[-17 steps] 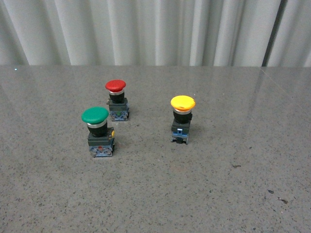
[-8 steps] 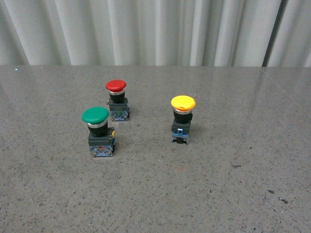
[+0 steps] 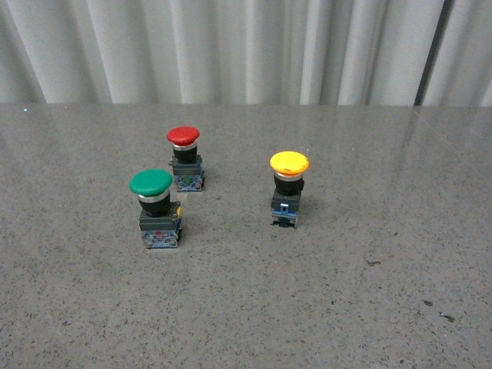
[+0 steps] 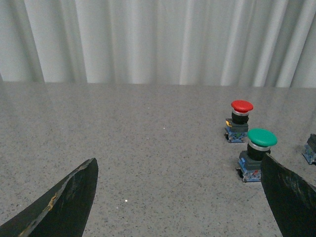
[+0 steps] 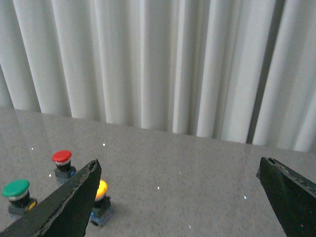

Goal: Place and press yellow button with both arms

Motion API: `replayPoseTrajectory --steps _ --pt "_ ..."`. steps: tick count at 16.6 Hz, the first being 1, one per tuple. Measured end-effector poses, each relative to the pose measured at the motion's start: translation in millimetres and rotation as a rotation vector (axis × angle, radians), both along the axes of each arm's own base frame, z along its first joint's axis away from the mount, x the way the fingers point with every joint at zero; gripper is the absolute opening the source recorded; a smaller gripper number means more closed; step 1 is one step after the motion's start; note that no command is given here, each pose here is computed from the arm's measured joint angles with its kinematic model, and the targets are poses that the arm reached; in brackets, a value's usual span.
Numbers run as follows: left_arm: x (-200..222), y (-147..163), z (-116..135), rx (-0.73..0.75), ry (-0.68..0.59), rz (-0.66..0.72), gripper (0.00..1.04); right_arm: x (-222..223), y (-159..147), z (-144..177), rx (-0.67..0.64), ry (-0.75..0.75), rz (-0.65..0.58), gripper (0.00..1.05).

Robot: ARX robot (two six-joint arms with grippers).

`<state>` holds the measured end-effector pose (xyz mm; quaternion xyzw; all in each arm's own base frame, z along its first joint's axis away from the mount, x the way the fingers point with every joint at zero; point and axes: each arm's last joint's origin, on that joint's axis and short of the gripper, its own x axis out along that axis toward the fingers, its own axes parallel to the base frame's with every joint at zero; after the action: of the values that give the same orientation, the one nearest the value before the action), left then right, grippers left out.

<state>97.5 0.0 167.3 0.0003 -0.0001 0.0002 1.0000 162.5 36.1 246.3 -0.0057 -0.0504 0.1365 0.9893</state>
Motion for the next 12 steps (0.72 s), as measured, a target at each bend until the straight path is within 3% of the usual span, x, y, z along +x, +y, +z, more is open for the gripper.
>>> replayPoseTrajectory --steps 2,6,10,12 --pt "0.0 0.0 0.0 0.0 0.0 0.0 0.98 46.3 23.1 5.6 0.0 0.053 0.04 0.98" --pt "0.0 0.0 0.0 0.0 0.0 0.0 0.98 120.4 76.8 -15.9 -0.034 0.225 0.077 0.98" --pt "0.0 0.0 0.0 0.0 0.0 0.0 0.98 139.9 124.1 -40.3 -0.088 0.322 0.139 0.98" --pt "0.0 0.0 0.0 0.0 0.0 0.0 0.98 144.2 133.2 -43.5 -0.095 0.345 0.142 0.82"
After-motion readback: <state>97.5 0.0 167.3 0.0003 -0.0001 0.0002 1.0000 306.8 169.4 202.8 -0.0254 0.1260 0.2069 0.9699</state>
